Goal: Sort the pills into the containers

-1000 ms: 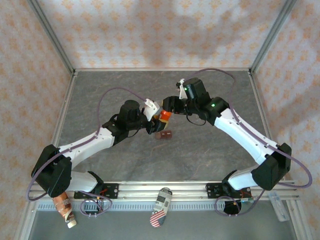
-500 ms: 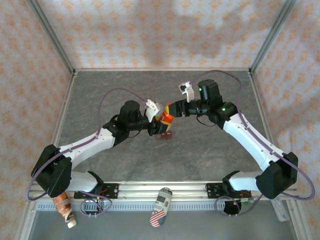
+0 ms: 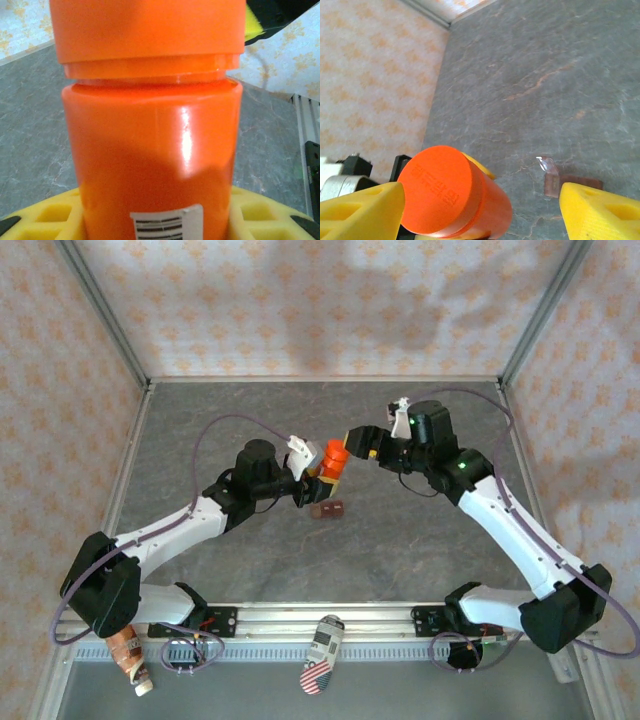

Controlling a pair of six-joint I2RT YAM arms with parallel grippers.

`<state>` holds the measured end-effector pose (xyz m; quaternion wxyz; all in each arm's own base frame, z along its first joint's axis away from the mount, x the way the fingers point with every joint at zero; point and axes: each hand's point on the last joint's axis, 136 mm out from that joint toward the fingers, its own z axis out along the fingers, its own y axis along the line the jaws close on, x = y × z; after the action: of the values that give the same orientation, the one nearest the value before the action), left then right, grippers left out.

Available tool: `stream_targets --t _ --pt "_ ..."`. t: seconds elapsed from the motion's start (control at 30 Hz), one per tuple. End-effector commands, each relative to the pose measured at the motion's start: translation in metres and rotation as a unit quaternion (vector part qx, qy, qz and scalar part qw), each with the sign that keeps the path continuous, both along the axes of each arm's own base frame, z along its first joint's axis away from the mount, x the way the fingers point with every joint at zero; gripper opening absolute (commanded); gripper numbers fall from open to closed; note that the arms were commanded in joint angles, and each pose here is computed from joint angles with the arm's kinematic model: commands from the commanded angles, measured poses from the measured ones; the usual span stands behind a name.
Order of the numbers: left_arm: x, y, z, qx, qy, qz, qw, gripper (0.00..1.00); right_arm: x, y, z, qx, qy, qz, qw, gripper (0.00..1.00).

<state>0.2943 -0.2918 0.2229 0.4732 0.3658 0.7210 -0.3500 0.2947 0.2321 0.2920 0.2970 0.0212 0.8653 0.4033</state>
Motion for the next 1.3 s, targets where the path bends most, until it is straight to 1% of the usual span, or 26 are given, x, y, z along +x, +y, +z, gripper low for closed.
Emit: stream_targets --t 0.0,0.17,0.37,0.73,1.07,1.17,1.27 --pt "0.007 0.002 0.019 0.002 -0.04 0.008 0.999 0.0 0.004 -0.007 0.01 -0.014 0.01 -0.058 0.998 0.8" --pt "0.008 0.002 0.017 0.006 -0.036 0.007 0.999 0.0 0.005 0.012 0.013 -0.029 0.003 -0.036 0.999 0.8" --pt "0.008 0.001 0.017 0.003 -0.034 0.006 0.999 0.0 0.011 0.025 0.005 -0.041 0.012 -0.025 0.999 0.79" --pt "0.009 -0.001 0.017 0.001 -0.032 0.006 0.999 0.0 0.013 0.038 0.001 -0.048 0.013 -0.006 0.999 0.76" --pt "0.01 -0.002 0.016 -0.001 -0.028 0.005 1.0 0.0 0.007 0.048 0.004 -0.053 0.005 0.018 0.998 0.76" --pt "0.01 -0.003 0.017 -0.003 -0.029 0.005 1.0 0.0 0.007 0.049 0.0 -0.057 0.008 0.02 0.998 0.71" --pt "0.011 -0.003 0.017 -0.004 -0.029 0.006 1.0 0.0 0.007 0.048 -0.002 -0.061 0.008 0.019 0.998 0.62"
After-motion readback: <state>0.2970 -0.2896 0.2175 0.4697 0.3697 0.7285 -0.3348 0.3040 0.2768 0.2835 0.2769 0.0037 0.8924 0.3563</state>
